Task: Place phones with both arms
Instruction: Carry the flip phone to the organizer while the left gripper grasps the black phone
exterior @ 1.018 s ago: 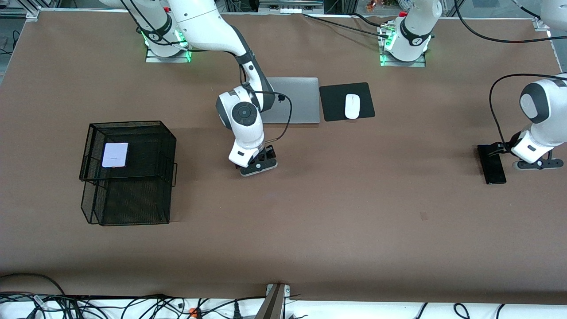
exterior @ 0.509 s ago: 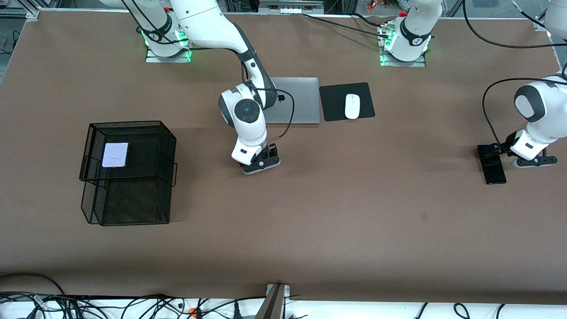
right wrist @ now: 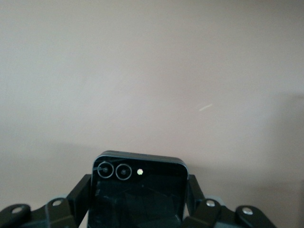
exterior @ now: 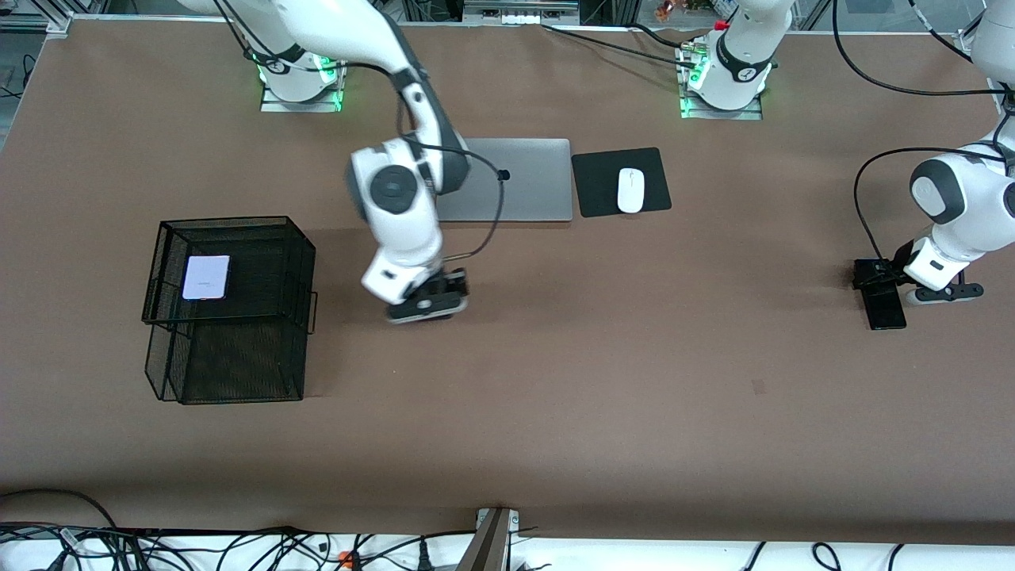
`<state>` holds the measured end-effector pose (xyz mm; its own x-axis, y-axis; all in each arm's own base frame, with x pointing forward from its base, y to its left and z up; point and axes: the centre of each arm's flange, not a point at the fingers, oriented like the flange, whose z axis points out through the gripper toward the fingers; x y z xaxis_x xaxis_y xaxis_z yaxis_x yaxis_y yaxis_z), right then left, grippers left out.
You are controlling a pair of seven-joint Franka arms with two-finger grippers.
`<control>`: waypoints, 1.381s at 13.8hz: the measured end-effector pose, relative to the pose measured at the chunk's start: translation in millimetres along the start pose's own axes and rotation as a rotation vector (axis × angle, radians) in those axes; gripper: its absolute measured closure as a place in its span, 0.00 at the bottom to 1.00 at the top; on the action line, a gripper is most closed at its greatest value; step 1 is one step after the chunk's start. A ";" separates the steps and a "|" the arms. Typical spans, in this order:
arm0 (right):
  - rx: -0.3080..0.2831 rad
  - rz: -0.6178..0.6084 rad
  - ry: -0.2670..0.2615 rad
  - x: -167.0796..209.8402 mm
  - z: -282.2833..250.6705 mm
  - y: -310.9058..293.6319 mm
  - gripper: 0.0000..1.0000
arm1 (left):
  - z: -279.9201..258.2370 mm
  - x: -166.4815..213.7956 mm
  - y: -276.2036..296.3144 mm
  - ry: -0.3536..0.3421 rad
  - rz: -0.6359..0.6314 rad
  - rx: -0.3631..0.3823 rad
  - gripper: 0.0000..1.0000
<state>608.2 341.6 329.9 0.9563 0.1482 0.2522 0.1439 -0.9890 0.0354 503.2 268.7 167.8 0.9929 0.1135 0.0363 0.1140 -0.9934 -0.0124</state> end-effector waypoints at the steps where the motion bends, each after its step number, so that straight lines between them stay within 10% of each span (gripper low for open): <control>1: -0.020 0.031 0.040 20.9 -27.5 39.6 0.18 | 1.6 -0.1 0.2 0.002 0.000 -0.001 0.00; 9: -0.206 0.016 -0.009 67.1 -38.6 288.2 0.18 | 7.0 3.2 -3.0 0.018 -0.008 -0.002 0.13; 19: -0.134 0.015 -0.013 55.8 73.8 323.4 0.18 | -11.8 32.2 -5.8 -0.059 -0.049 -0.032 0.20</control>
<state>726.9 30.3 284.0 0.9615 0.1321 0.2409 0.0946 -0.9824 0.1611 534.1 278.0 180.8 0.9866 0.1615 -0.0231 0.1620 -0.9866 0.0196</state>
